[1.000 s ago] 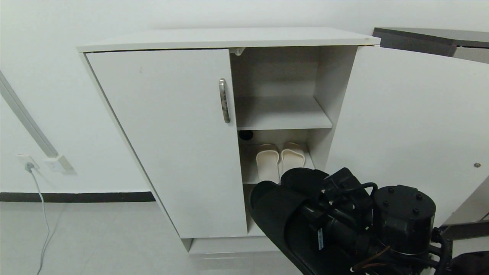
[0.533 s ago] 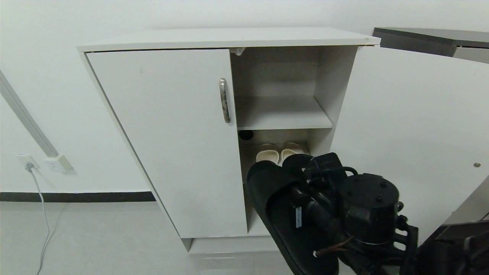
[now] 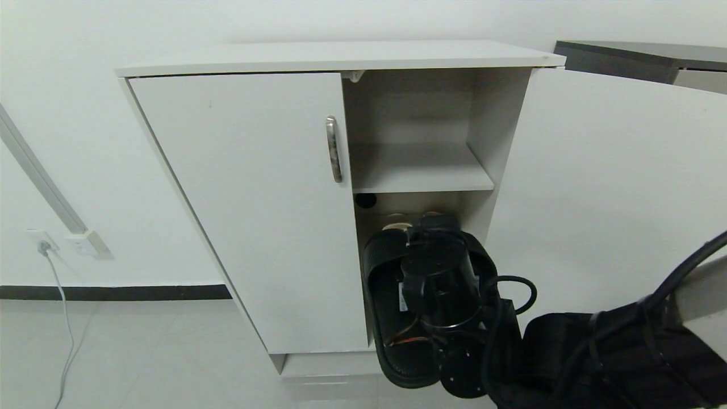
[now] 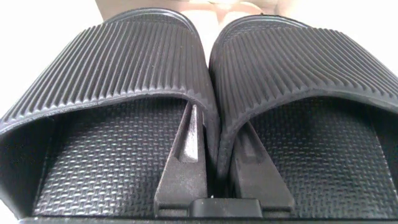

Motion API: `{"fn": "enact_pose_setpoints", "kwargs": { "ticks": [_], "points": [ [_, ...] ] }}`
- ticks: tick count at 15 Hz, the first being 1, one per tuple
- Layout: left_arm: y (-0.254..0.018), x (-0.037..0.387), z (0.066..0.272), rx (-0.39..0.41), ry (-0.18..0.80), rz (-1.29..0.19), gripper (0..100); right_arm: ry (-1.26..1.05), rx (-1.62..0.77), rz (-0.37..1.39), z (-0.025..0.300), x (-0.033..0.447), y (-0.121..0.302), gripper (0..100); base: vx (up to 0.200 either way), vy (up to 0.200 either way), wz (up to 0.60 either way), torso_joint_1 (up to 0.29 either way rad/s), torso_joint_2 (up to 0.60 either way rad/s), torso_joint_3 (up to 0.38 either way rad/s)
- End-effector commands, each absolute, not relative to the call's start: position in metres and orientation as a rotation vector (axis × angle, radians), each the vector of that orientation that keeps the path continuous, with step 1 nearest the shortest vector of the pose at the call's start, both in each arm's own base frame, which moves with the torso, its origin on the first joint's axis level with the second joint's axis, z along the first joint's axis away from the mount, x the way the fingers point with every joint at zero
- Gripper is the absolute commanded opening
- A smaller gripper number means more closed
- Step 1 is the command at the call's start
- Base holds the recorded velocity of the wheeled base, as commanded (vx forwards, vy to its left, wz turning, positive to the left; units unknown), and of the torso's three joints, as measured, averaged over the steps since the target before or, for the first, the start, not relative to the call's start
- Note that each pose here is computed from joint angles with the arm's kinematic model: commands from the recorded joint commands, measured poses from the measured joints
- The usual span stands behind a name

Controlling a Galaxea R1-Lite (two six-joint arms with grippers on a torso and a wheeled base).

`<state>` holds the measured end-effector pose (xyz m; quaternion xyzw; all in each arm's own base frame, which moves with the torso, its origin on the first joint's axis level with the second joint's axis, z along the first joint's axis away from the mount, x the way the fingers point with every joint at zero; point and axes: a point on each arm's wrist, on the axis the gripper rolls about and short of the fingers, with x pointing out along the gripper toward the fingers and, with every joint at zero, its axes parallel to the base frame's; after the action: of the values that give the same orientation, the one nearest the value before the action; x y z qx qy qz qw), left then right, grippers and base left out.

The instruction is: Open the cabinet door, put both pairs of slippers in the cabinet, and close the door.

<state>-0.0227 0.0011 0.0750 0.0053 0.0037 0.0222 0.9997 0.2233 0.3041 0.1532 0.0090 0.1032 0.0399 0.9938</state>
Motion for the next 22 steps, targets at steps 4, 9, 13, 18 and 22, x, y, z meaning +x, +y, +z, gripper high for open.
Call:
{"fn": "enact_pose_setpoints", "kwargs": {
  "ticks": [4,9,13,18,22],
  "points": [
    [0.001,-0.023,0.075,0.008,0.008,0.044,0,0.129,0.054,0.026,0.199,0.247,0.294,0,0.000,0.000,0.00,0.000,0.00,0.000],
    [0.001,-0.023,0.075,0.008,0.008,0.044,0,0.108,0.012,0.019,0.208,0.261,0.288,0,0.000,0.000,0.00,0.000,0.00,0.000],
    [0.001,-0.023,0.075,0.005,0.006,0.046,0,0.106,0.016,0.025,0.210,0.264,0.288,0,0.000,0.000,0.00,0.000,0.00,0.000],
    [0.001,-0.023,0.075,0.002,0.008,0.044,0,0.082,0.021,0.029,0.219,0.265,0.289,0,0.200,0.000,0.00,0.003,0.00,0.003],
    [0.001,-0.023,0.075,0.002,0.006,0.044,0,0.078,0.010,0.030,0.221,0.266,0.290,0,0.200,0.000,0.00,0.002,0.00,0.000]
  ]
}}
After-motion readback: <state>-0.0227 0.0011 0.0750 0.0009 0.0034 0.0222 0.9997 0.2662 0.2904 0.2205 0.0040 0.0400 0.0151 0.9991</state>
